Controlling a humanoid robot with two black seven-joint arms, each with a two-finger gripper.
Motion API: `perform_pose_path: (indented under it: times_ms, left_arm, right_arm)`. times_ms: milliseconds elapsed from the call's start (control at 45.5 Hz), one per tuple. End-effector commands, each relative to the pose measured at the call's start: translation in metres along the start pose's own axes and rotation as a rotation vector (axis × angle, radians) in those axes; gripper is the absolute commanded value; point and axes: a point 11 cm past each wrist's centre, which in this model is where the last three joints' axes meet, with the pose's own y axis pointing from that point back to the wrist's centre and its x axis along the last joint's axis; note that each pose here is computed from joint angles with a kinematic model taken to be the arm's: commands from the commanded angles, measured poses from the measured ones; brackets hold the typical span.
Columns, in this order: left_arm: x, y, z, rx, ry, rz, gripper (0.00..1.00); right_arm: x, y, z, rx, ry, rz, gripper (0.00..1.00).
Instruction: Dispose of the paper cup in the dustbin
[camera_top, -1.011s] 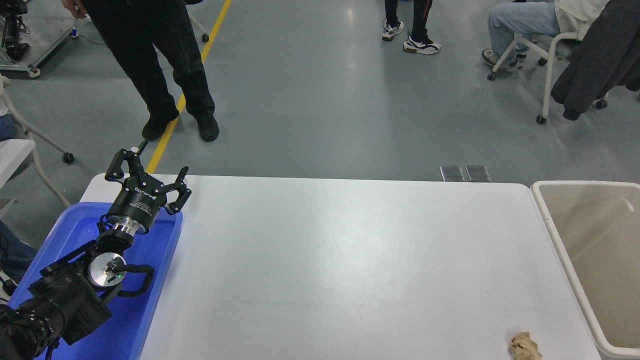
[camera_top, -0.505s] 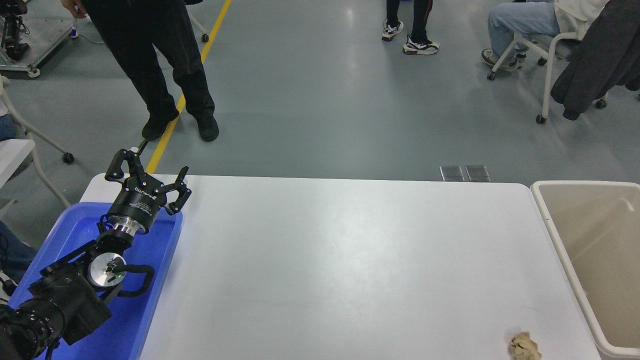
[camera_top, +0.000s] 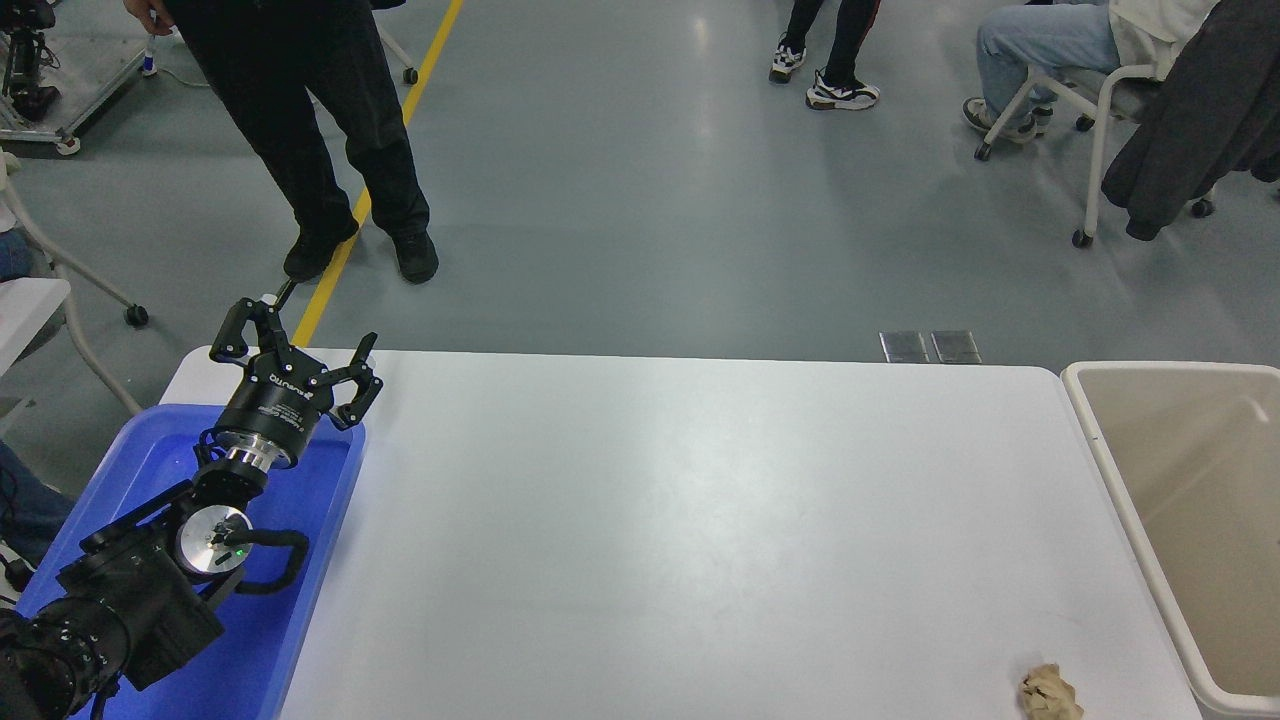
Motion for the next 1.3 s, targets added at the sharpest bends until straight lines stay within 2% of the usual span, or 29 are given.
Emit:
perform_pose_path:
  times_ms: [0,198,440,549,835,1121,1275]
  left_arm:
    - [0.0,0.0,0.0,-0.001,0.0,0.0,1.0]
    - [0.0,0.0,0.0,-0.001,0.0,0.0,1.0]
    - [0.0,0.0,0.0,-0.001,0.0,0.0,1.0]
    - [0.0,0.0,0.0,0.0,0.0,0.0,1.0]
    - [0.0,0.0,0.0,0.0,0.0,0.0,1.0]
    - [0.0,0.0,0.0,0.0,0.0,0.0,1.0]
    - [0.0,0.0,0.0,-0.001,0.0,0.0,1.0]
  right_arm:
    - [-0.032,0.003,-0.007,0.06,0.142,-0.149,1.0]
    - [-0.083,0.019,-0.017,0.231,0.316,-0.339,1.0]
    - [-0.143,0.058,-0.022,0.434,0.431,-0.568,1.0]
    - [-0.161,0.075,-0.017,0.474,0.456,-0.659,1.0]
    - [-0.196,0.129,0.013,0.46,0.48,-0.83,1.0]
    - [-0.216,0.173,0.061,0.375,0.474,-0.999,1.0]
    - [-0.225,0.182,0.069,0.364,0.461,-1.038,1.0]
